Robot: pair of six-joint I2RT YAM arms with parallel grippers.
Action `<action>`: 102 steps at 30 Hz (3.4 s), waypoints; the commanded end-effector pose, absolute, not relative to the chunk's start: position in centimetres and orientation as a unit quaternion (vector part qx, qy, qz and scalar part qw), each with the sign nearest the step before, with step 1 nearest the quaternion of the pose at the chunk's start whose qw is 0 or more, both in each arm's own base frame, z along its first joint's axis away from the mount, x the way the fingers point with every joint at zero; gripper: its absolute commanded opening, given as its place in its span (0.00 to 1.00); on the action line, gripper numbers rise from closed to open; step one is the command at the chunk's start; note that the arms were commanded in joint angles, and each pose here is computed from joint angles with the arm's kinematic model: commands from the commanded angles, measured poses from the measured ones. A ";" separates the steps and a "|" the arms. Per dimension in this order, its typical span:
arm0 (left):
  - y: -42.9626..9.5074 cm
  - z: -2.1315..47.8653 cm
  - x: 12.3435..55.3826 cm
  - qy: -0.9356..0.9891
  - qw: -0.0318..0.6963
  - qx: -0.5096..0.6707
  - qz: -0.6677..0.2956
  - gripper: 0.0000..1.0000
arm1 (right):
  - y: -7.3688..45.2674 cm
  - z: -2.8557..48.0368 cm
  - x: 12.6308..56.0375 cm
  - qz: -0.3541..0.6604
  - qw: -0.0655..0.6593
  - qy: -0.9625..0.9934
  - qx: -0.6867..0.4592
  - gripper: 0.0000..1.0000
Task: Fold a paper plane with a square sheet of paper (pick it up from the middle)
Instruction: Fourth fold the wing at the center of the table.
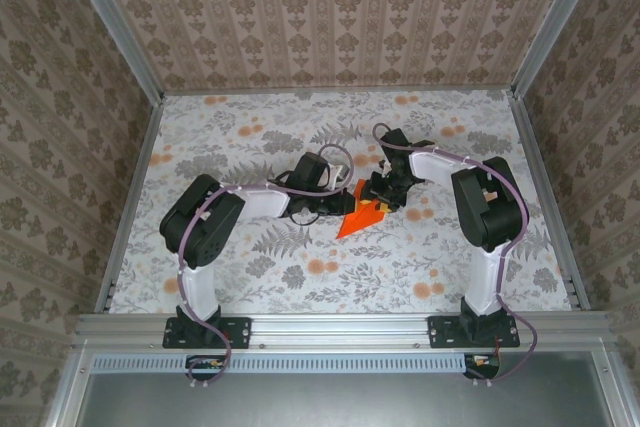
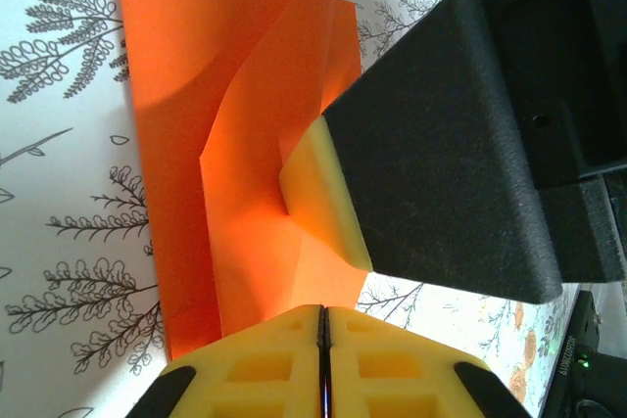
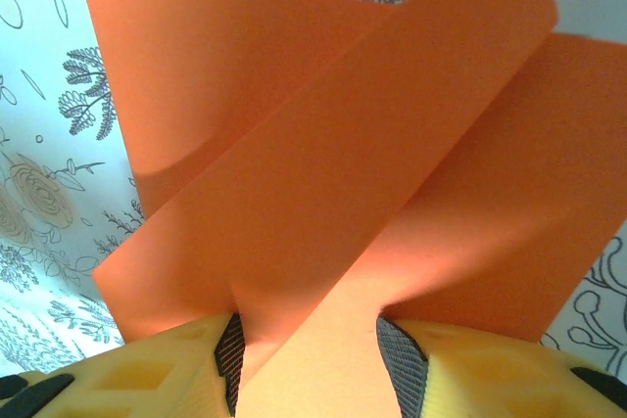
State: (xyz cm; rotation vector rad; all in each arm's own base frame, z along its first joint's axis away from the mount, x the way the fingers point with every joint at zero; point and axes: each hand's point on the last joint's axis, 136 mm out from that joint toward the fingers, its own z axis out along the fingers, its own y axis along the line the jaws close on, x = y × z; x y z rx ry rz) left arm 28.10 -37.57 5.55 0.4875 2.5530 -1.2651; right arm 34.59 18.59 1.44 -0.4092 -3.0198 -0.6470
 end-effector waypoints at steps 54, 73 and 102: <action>-33.6 -2.5 24.2 0.936 0.002 0.155 -0.315 0.00 | 18.1 6.2 34.2 -0.205 -0.022 -0.971 -0.124 0.45; -33.2 -3.0 23.9 0.942 -0.010 0.162 -0.295 0.00 | 23.6 3.3 33.5 -0.310 -0.013 -0.949 -0.051 0.07; -32.6 -3.3 23.0 0.946 -0.036 0.165 -0.277 0.00 | 20.3 4.9 35.6 -0.378 -0.104 -0.918 -0.054 0.04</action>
